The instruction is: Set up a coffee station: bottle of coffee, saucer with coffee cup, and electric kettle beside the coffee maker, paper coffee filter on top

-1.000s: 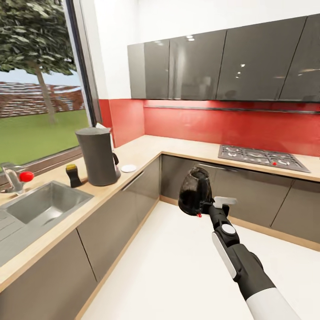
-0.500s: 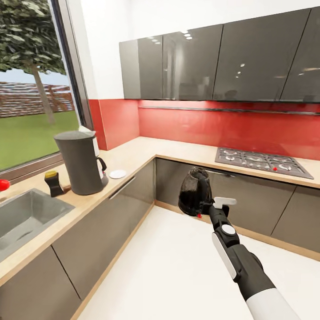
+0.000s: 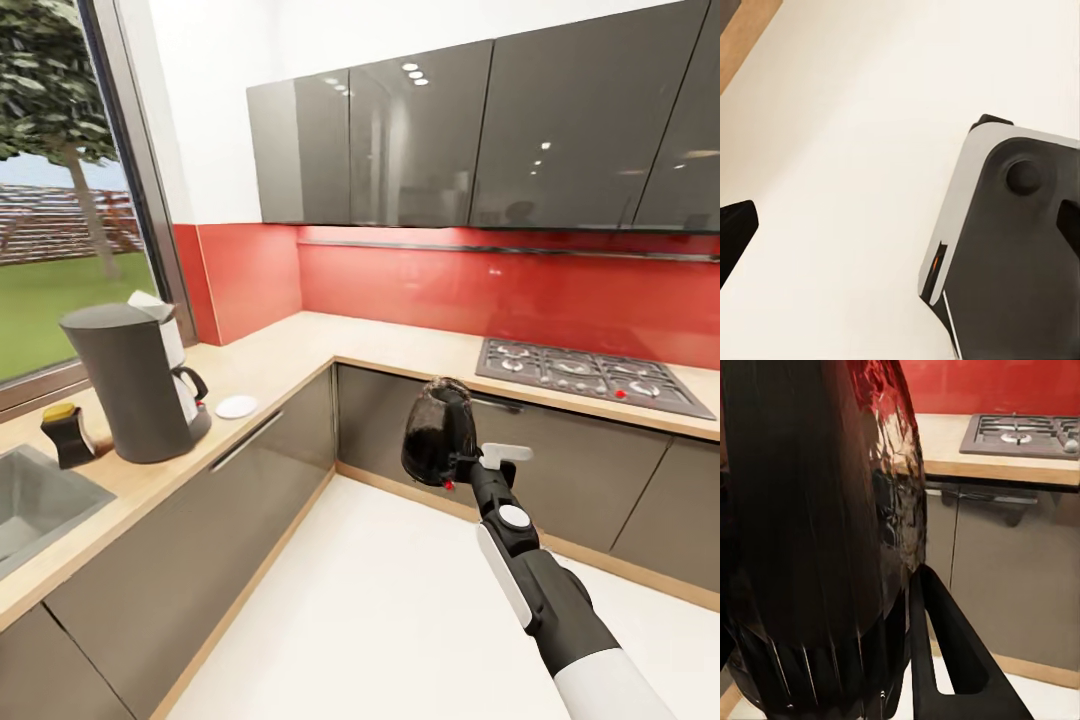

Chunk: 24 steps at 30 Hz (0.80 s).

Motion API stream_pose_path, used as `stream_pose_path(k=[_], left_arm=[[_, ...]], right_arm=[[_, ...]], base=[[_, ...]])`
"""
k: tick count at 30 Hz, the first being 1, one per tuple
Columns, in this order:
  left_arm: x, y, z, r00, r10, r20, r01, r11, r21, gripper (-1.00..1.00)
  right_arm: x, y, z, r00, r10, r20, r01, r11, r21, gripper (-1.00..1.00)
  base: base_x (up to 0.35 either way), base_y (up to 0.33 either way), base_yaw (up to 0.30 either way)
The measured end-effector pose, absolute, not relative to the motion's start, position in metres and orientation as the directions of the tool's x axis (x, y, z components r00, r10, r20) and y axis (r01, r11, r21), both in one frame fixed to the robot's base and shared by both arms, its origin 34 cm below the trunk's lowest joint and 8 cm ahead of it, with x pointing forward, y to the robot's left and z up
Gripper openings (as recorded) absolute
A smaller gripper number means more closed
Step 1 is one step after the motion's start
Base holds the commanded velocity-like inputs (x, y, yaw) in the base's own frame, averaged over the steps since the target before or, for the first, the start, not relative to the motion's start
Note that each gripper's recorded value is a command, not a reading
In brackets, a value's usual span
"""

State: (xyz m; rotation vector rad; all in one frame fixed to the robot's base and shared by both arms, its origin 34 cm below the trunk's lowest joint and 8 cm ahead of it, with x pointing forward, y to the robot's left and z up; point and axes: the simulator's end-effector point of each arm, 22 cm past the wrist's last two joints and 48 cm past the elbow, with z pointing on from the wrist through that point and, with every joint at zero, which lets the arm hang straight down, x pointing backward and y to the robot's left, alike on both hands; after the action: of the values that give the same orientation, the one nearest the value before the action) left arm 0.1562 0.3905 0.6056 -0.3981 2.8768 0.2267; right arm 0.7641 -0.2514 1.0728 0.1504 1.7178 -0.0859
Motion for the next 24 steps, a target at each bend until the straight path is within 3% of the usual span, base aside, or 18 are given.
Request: stream_pose_path(k=[24], left_arm=[[0.156, 0.391, 0.606, -0.938, -0.245, -0.244, -0.28, 0.952, 0.122, 1.0]], right_arm=[[0.759, -0.248, 1.083, -0.12, 0.06, -0.991, 0.143, 0.989, 0.042, -1.0]], base=[[0.288, -0.208, 0.0]])
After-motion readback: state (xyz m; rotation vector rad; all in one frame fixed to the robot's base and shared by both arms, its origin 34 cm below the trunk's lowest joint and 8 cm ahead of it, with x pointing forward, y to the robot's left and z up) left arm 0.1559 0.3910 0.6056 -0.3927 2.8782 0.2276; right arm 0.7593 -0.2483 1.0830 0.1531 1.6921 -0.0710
